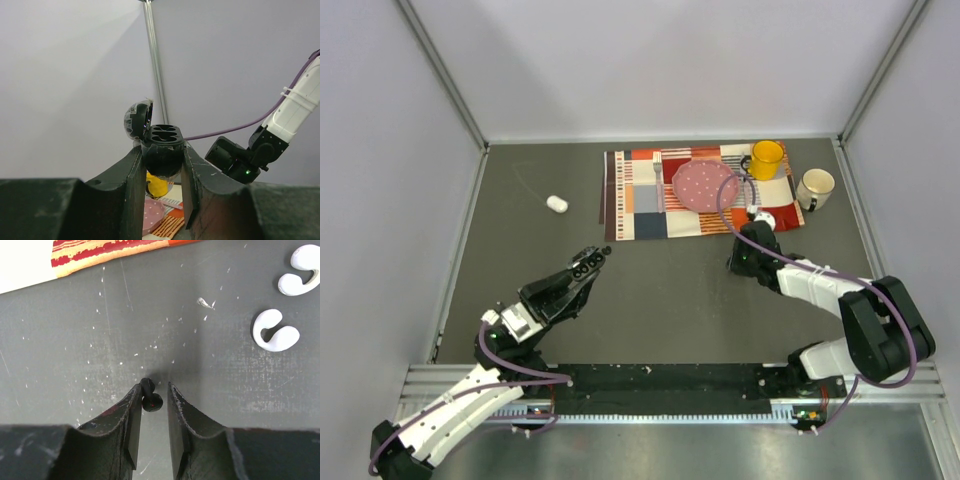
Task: Insert the wireless bluetooth earbuds into the charging case
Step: Pick up the earbud from the center of the board.
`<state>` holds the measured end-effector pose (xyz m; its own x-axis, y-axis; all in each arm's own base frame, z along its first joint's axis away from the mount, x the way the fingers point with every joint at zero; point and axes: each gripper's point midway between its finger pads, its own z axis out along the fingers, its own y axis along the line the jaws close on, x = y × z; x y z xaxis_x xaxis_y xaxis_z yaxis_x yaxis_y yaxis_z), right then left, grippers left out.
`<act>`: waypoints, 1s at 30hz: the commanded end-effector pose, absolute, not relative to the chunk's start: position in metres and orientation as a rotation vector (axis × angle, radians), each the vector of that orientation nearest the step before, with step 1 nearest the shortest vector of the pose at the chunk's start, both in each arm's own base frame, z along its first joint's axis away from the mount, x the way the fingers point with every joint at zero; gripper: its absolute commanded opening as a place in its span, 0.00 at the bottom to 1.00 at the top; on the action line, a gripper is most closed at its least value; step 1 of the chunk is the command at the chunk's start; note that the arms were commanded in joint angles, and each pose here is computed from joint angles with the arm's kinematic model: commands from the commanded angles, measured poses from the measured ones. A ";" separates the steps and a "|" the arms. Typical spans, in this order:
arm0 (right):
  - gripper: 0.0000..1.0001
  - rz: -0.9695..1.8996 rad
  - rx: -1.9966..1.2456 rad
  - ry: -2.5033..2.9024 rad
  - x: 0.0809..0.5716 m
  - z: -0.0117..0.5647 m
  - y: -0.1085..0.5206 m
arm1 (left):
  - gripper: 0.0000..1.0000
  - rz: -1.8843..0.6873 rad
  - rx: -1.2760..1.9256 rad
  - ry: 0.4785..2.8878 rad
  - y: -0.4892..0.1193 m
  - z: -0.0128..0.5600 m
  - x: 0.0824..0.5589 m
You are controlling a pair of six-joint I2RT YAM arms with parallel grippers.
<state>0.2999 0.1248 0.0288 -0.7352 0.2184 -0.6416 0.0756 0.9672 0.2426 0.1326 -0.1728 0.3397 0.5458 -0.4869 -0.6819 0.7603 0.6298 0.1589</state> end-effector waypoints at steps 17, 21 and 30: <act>0.26 0.271 0.099 2.397 0.298 0.041 0.132 | 0.00 -0.767 0.489 0.718 -0.178 0.298 0.142; 0.24 0.268 0.103 2.396 0.299 0.043 0.132 | 0.00 -0.771 0.489 0.719 -0.178 0.298 0.141; 0.23 0.275 0.100 2.375 0.300 0.052 0.132 | 0.00 -0.766 0.486 0.722 -0.177 0.297 0.142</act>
<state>0.2867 0.1253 0.0251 -0.7749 0.1505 -0.6139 0.0199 0.9766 0.2143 0.1323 -0.1723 0.3388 0.5435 -0.4852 -0.6850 0.7607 0.6296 0.1576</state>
